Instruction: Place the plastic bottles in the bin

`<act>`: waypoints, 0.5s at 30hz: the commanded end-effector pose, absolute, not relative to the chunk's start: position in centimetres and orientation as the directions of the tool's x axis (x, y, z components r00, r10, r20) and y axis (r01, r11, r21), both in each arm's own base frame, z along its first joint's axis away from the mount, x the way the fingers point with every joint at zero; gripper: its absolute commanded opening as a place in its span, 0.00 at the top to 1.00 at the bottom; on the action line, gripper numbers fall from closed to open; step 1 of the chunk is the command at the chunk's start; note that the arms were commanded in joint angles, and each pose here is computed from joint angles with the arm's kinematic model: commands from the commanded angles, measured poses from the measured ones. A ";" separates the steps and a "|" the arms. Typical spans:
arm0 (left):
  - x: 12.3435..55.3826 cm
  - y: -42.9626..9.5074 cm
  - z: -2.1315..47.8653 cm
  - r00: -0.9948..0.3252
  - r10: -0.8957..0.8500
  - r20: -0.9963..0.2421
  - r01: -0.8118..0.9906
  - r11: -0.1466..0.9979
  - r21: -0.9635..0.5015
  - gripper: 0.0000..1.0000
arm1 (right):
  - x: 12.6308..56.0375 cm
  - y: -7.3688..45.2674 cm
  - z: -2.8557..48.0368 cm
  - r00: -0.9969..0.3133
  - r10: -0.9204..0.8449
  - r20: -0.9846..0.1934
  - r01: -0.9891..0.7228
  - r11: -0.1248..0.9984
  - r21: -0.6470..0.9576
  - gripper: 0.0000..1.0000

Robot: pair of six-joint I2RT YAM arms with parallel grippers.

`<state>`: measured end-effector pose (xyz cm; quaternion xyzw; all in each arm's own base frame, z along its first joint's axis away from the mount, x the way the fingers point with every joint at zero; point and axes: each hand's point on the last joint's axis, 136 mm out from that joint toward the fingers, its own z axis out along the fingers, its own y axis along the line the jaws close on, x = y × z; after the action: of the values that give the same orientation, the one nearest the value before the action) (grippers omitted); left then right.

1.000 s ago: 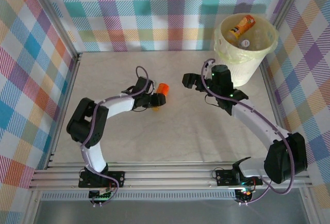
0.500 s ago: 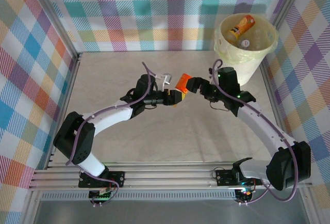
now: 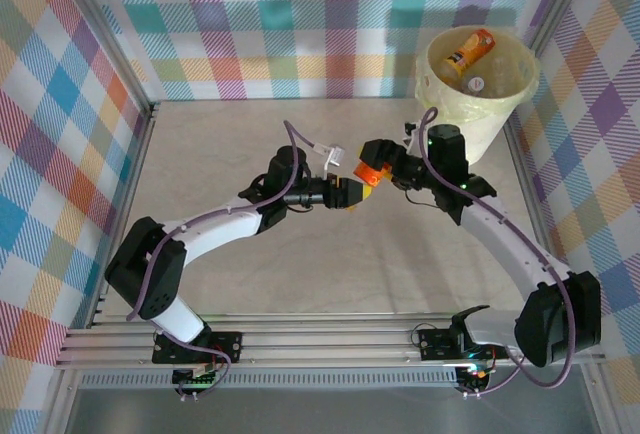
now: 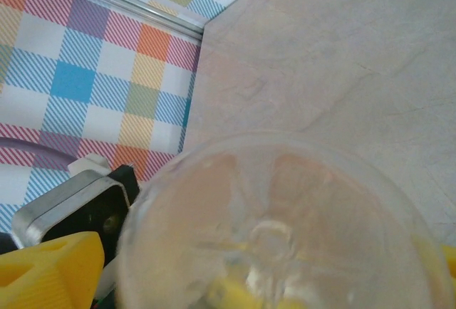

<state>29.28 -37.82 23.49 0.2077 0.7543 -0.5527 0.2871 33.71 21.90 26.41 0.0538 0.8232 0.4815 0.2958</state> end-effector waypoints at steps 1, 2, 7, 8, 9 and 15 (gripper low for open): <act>28.7 -38.9 26.2 -0.710 -0.021 -0.704 0.684 0.219 -0.696 0.63 | 34.1 22.2 25.8 -0.823 0.380 -0.422 -0.191 0.514 0.836 0.15; 28.8 -38.9 26.2 -0.709 -0.022 -0.705 0.685 0.220 -0.695 0.63 | 34.2 22.1 25.7 -0.819 0.379 -0.430 -0.194 0.521 0.831 0.21; 28.9 -39.1 26.0 -0.715 -0.020 -0.699 0.678 0.222 -0.701 0.61 | 34.3 21.6 26.4 -0.789 0.365 -0.495 -0.239 0.559 0.794 0.40; 28.8 -39.2 26.2 -0.714 -0.018 -0.700 0.681 0.216 -0.700 0.59 | 34.3 21.6 26.5 -0.783 0.364 -0.505 -0.245 0.566 0.787 0.43; 28.7 -39.2 26.4 -0.712 -0.017 -0.702 0.684 0.210 -0.699 0.57 | 34.4 21.4 26.6 -0.777 0.366 -0.512 -0.248 0.570 0.783 0.46; 29.3 -38.0 27.2 -0.705 -0.039 -0.709 0.668 0.302 -0.680 0.11 | 35.4 19.8 28.8 -0.683 0.386 -0.620 -0.276 0.650 0.708 0.55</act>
<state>29.45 -38.25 24.03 0.2058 0.7531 -0.5551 0.2870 34.27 21.32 25.79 0.0461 0.8284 0.4543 0.3244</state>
